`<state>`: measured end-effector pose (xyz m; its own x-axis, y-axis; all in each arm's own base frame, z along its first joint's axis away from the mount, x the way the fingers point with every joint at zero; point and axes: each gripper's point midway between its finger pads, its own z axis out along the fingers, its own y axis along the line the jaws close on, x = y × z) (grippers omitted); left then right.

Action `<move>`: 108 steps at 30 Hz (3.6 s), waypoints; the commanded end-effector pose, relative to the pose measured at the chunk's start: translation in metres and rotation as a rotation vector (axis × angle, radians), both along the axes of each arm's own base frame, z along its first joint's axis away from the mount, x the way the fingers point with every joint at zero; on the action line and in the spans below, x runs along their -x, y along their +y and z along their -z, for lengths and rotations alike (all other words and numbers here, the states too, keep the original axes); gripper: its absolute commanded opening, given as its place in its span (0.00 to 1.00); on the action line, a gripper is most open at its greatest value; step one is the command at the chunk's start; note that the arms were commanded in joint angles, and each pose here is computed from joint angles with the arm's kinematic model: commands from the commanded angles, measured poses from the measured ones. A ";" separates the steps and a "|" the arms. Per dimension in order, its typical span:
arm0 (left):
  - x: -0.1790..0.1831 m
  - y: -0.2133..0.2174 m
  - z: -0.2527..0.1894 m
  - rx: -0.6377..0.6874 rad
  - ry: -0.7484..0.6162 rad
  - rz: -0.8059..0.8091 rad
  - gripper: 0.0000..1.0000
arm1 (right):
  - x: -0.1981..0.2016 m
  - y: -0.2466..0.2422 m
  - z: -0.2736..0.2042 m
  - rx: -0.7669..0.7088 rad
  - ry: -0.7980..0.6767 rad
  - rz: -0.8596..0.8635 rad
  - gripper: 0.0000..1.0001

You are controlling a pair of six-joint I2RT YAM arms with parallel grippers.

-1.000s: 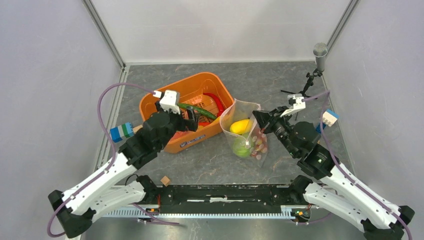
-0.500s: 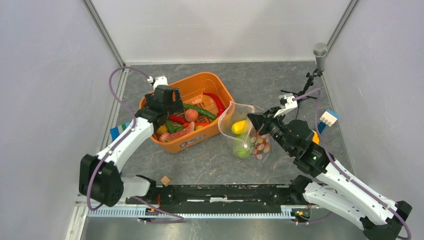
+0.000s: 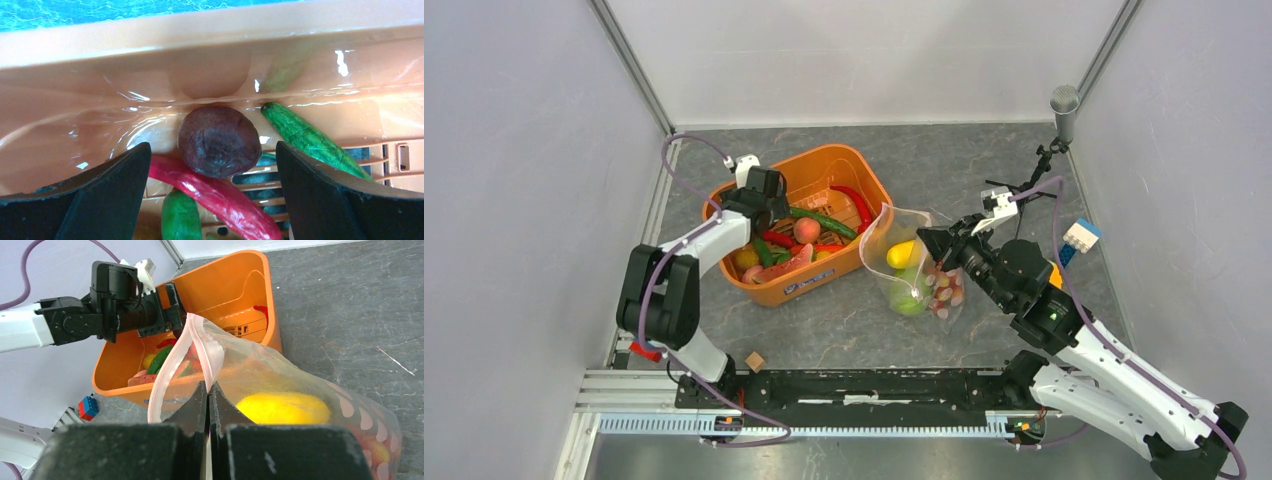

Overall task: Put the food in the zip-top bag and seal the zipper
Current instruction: Pick up the fake fruit from the bin, then place the fake fruit in the zipper food storage bag.

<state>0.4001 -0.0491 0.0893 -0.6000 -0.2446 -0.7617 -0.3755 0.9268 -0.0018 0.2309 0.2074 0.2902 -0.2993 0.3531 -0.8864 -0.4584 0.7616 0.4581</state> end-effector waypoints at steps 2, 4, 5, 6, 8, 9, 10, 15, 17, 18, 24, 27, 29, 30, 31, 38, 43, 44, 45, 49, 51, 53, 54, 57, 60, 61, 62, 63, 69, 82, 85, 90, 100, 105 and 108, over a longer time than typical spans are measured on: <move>-0.027 0.001 -0.003 0.048 -0.118 -0.096 1.00 | 0.000 0.000 -0.020 -0.056 -0.053 -0.001 0.02; -0.030 -0.001 0.002 0.067 -0.156 -0.097 1.00 | 0.000 0.002 -0.021 -0.055 -0.053 -0.007 0.02; -0.033 -0.001 0.001 0.075 -0.177 -0.097 1.00 | 0.000 0.002 -0.021 -0.055 -0.052 -0.009 0.02; -0.034 0.000 0.001 0.072 -0.177 -0.104 1.00 | 0.000 0.003 -0.020 -0.054 -0.051 -0.011 0.02; -0.035 -0.001 0.005 0.073 -0.167 -0.103 0.99 | 0.000 0.003 -0.021 -0.058 -0.050 -0.011 0.02; -0.035 -0.001 0.009 0.074 -0.158 -0.100 0.95 | 0.000 0.003 -0.020 -0.056 -0.048 -0.011 0.03; -0.034 -0.002 0.013 0.075 -0.150 -0.098 0.92 | 0.000 0.002 -0.020 -0.057 -0.048 -0.009 0.03; -0.026 -0.005 0.029 0.098 -0.108 -0.098 0.77 | 0.001 0.002 -0.018 -0.065 -0.039 -0.007 0.03; -0.020 -0.004 0.030 0.105 -0.109 -0.100 0.67 | 0.001 0.002 -0.018 -0.066 -0.035 -0.008 0.03; -0.018 -0.004 0.027 0.110 -0.119 -0.102 0.63 | 0.001 0.002 -0.017 -0.066 -0.032 -0.007 0.03; -0.006 -0.001 0.002 0.135 -0.184 -0.097 0.54 | 0.001 0.001 -0.017 -0.074 -0.031 -0.004 0.03; 0.000 -0.002 -0.011 0.157 -0.216 -0.083 0.52 | 0.001 0.003 -0.014 -0.075 -0.023 -0.007 0.03; 0.005 -0.003 -0.018 0.175 -0.236 -0.070 0.51 | 0.001 0.004 -0.013 -0.074 -0.019 -0.009 0.03; 0.007 -0.004 -0.022 0.183 -0.249 -0.062 0.50 | 0.001 0.004 -0.011 -0.072 -0.015 -0.011 0.03; 0.009 -0.006 -0.027 0.197 -0.262 -0.051 0.50 | 0.001 0.005 -0.010 -0.072 -0.011 -0.012 0.02; 0.018 -0.020 -0.051 0.268 -0.312 0.040 0.50 | 0.001 0.010 -0.013 -0.098 -0.017 -0.026 0.03; 0.025 -0.031 -0.072 0.320 -0.351 0.103 0.50 | 0.000 0.011 -0.013 -0.102 -0.013 -0.030 0.02; 0.027 -0.033 -0.077 0.332 -0.360 0.113 0.50 | 0.001 0.012 -0.013 -0.102 -0.012 -0.034 0.02; 0.028 -0.036 -0.082 0.347 -0.369 0.129 0.50 | 0.001 0.012 -0.013 -0.103 -0.012 -0.036 0.02; 0.036 -0.051 -0.107 0.415 -0.414 0.217 0.51 | 0.000 0.014 -0.011 -0.104 -0.008 -0.043 0.02; 0.040 -0.062 -0.121 0.453 -0.435 0.279 0.51 | 0.001 0.016 -0.010 -0.104 -0.005 -0.050 0.02; 0.045 -0.072 -0.136 0.483 -0.456 0.346 0.51 | 0.001 0.018 -0.010 -0.106 -0.002 -0.057 0.02; 0.048 -0.077 -0.146 0.496 -0.473 0.377 0.51 | 0.001 0.019 -0.010 -0.106 -0.001 -0.062 0.02; 0.062 -0.101 -0.178 0.564 -0.523 0.540 0.51 | 0.003 0.024 -0.015 -0.107 -0.018 -0.092 0.02; 0.085 -0.128 -0.210 0.641 -0.567 0.746 0.51 | 0.005 0.030 -0.020 -0.110 -0.032 -0.126 0.02; 0.093 -0.135 -0.219 0.661 -0.578 0.809 0.51 | 0.005 0.031 -0.019 -0.116 -0.030 -0.132 0.02; 0.103 -0.143 -0.228 0.682 -0.587 0.877 0.51 | 0.006 0.034 -0.018 -0.128 -0.024 -0.142 0.02; 0.111 -0.147 -0.235 0.695 -0.594 0.930 0.51 | 0.005 0.037 -0.016 -0.138 -0.018 -0.150 0.02; 0.143 -0.153 -0.246 0.710 -0.599 1.052 0.53 | 0.002 0.055 0.011 -0.163 0.059 -0.189 0.00; 0.186 -0.182 -0.231 0.706 -0.469 1.267 0.52 | 0.009 0.079 0.011 -0.188 0.058 -0.218 0.00; 0.197 -0.201 -0.223 0.677 -0.449 1.328 0.52 | 0.009 0.074 0.010 -0.197 0.048 -0.198 0.00; 0.203 -0.229 -0.202 0.614 -0.373 1.378 0.52 | 0.011 0.069 0.006 -0.204 0.036 -0.195 0.00; 0.189 -0.251 -0.171 0.424 -0.313 1.337 0.52 | 0.014 0.066 -0.005 -0.208 0.012 -0.200 0.01; 0.181 -0.255 -0.168 0.374 -0.321 1.286 0.55 | 0.016 0.070 -0.004 -0.198 0.013 -0.223 0.01; 0.171 -0.256 -0.163 0.349 -0.310 1.227 0.58 | 0.017 0.071 -0.006 -0.202 0.009 -0.233 0.01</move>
<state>0.2049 -0.3046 0.2348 -0.4544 0.1496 -0.8782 0.7931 0.5168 -0.3223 0.2166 0.2759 0.2684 -0.4419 0.4079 -0.7990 -0.5572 0.5732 0.6008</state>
